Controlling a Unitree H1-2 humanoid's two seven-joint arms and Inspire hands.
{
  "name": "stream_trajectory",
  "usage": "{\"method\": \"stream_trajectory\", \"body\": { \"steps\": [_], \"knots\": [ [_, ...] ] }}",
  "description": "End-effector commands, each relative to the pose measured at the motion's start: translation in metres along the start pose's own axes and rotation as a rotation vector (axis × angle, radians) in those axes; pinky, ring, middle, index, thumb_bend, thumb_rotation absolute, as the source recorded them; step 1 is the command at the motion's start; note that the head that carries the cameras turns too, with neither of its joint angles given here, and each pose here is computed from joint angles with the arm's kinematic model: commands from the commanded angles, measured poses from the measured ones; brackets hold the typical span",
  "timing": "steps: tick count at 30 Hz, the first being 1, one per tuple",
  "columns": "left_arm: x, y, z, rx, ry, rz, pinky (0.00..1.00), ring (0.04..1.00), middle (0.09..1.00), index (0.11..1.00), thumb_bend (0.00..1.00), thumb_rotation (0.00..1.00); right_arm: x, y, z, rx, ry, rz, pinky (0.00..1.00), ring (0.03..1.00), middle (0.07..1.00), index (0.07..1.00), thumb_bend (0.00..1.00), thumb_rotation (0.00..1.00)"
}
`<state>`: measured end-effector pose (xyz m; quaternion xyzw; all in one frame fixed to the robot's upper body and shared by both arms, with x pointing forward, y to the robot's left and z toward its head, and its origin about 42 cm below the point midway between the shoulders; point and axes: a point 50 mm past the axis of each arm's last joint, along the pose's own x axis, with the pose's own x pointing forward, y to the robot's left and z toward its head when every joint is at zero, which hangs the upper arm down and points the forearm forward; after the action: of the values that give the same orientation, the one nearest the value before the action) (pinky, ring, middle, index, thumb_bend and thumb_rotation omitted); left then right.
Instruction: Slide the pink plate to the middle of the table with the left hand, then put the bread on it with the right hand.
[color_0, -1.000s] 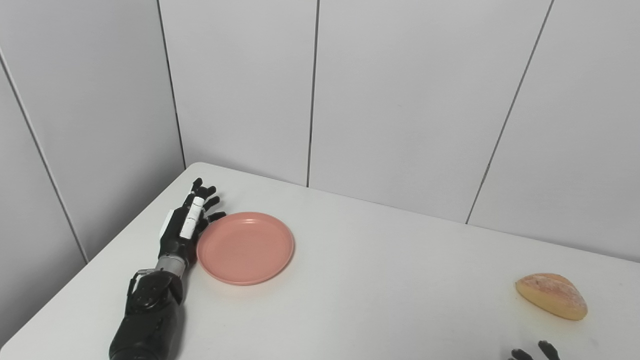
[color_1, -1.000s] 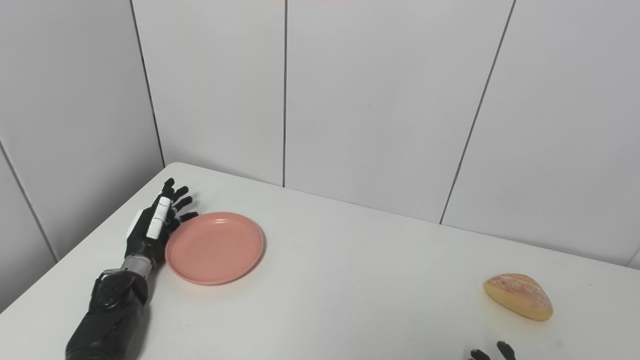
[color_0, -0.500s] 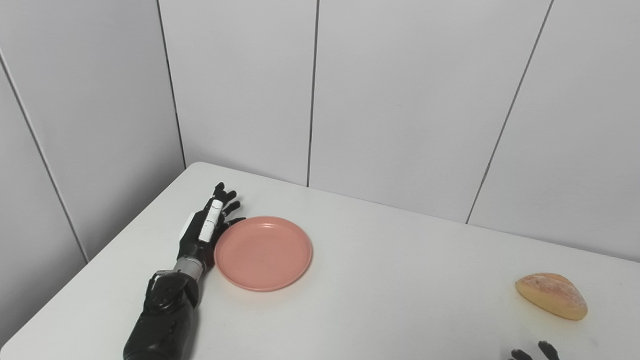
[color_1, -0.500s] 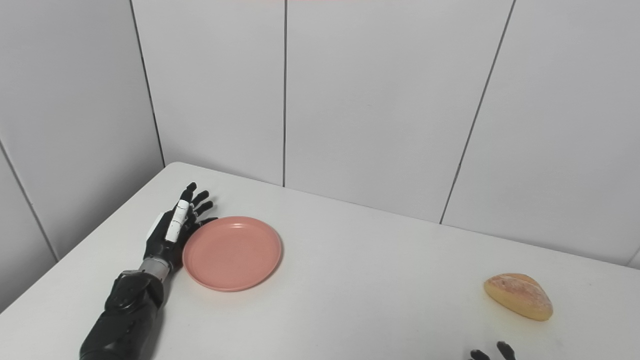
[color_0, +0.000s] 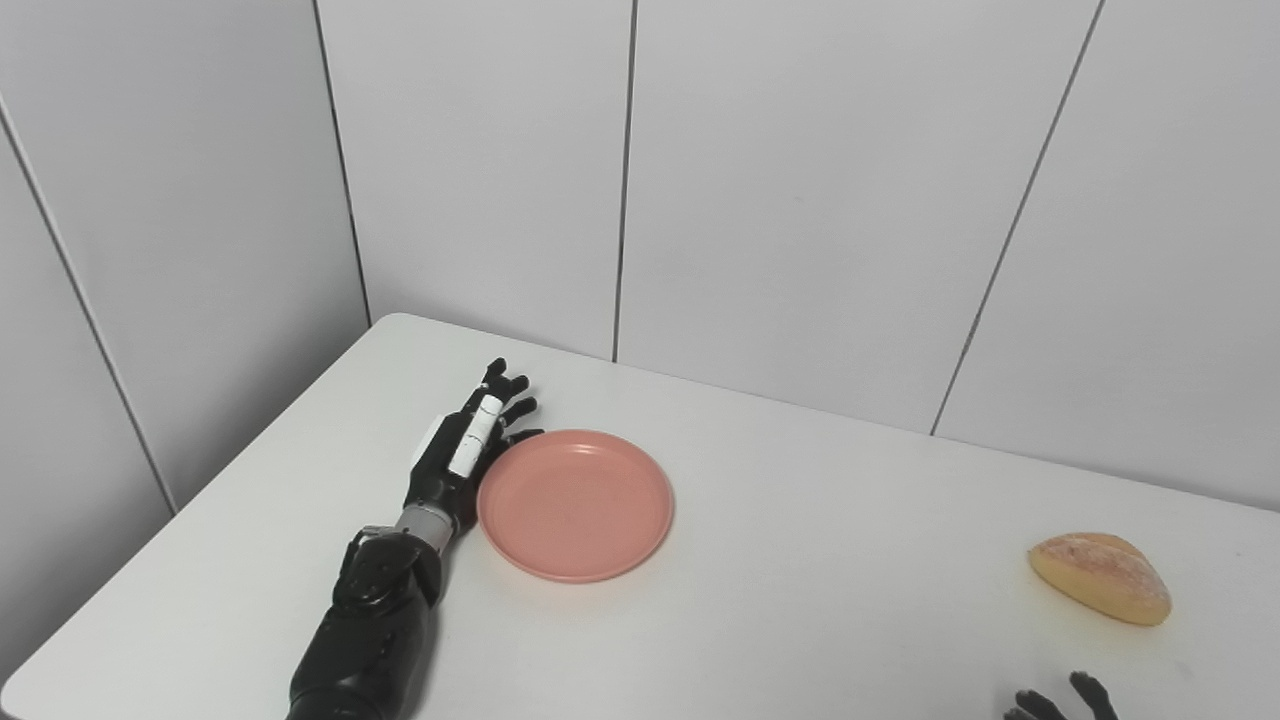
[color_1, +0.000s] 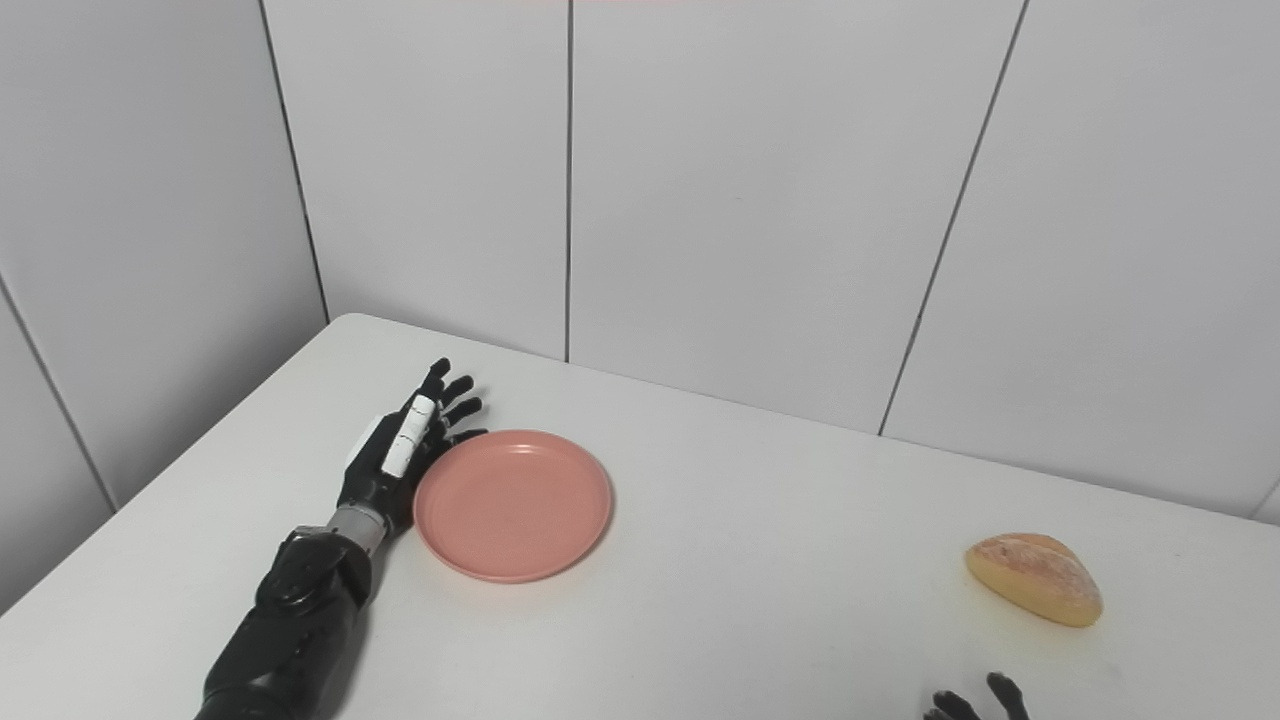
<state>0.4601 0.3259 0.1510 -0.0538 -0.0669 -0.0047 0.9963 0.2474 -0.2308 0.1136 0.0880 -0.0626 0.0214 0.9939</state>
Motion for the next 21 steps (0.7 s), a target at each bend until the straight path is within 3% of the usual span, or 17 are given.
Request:
{"method": "stream_trajectory", "body": {
  "steps": [1,10,13,21],
  "knots": [
    [0.002,-0.011,0.004,0.004,-0.019,-0.017,0.76,0.921,0.967,1.0,0.98,0.78,-0.004,0.001,-0.001,0.004,0.013,0.003,0.8,0.785,0.785,0.922,0.85,0.9],
    [-0.006,-0.04,-0.003,0.0,0.007,-0.012,0.76,0.914,0.963,0.997,0.98,0.76,-0.005,0.004,0.001,0.003,0.014,0.005,0.79,0.78,0.781,0.92,0.84,0.9],
    [-0.009,-0.052,-0.008,-0.01,0.016,-0.027,0.82,0.943,0.983,1.0,0.96,0.75,-0.005,0.005,0.001,0.003,0.013,0.006,0.79,0.783,0.782,0.921,0.83,0.9],
    [-0.019,-0.073,-0.017,0.001,0.046,-0.005,0.84,0.931,0.98,1.0,0.93,0.78,-0.005,0.01,0.005,-0.001,0.006,0.007,0.79,0.779,0.775,0.917,0.81,0.9]
  ]
}}
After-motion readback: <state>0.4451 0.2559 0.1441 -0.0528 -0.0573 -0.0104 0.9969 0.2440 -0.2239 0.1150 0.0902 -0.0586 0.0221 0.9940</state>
